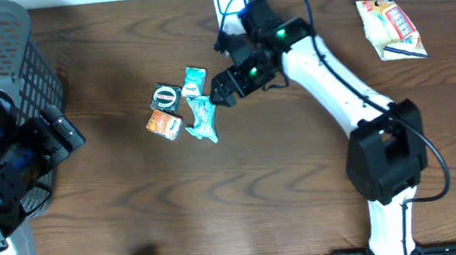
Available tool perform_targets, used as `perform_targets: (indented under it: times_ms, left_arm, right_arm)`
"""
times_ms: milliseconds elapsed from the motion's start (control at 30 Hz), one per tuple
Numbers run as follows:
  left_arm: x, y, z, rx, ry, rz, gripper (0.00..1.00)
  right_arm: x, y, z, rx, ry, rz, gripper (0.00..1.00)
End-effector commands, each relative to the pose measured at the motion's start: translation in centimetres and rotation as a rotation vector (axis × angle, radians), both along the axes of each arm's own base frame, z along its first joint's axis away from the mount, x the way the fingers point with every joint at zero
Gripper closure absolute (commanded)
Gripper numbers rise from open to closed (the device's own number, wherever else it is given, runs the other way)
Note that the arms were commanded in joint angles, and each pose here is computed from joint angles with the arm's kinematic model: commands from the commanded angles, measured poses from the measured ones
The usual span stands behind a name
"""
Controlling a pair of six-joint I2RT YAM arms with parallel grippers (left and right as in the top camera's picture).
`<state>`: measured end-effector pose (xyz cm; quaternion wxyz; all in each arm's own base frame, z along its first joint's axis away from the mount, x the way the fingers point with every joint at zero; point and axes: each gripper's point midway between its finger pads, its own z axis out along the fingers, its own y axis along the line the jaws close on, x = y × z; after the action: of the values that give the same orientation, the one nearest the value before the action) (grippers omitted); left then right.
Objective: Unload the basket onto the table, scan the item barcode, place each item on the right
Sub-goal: 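Release the snack bag at top right and reach toward the wipes packet, then grasp the mint-green wipes packet with the right gripper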
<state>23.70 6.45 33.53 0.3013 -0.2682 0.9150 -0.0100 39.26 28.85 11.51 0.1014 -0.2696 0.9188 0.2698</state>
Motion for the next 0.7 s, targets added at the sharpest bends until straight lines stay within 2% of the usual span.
perform_targets:
  times_ms: [0,67,167,267,367,467,667]
  left_arm:
    - [-0.1,0.3,-0.3,0.003,0.013,0.012,0.02]
    - [-0.1,0.3,-0.3,0.003,0.013,0.012,0.02]
    - [-0.1,0.3,-0.3,0.003,0.013,0.012,0.02]
    - [-0.1,0.3,-0.3,0.003,0.013,0.012,0.02]
    - [-0.1,0.3,-0.3,0.003,0.013,0.012,0.02]
    - [-0.1,0.3,-0.3,0.003,0.013,0.012,0.02]
    - [-0.1,0.3,-0.3,0.003,0.013,0.012,0.03]
  right_arm:
    - [-1.2,1.1,-0.7,0.001,0.075,-0.034,0.01]
    - [-1.9,1.7,-0.9,-0.005,0.082,-0.015,0.03]
    - [-2.7,2.6,-1.0,-0.013,0.082,0.009,0.18]
    - [-3.4,3.3,-1.0,-0.022,0.079,0.026,0.23]
    - [-3.3,3.1,-1.7,-0.093,0.068,-0.037,0.26]
    - [-2.8,2.5,-2.4,-0.179,0.053,-0.141,0.36]
    - [-2.8,2.7,-2.7,-0.245,0.036,-0.267,0.35]
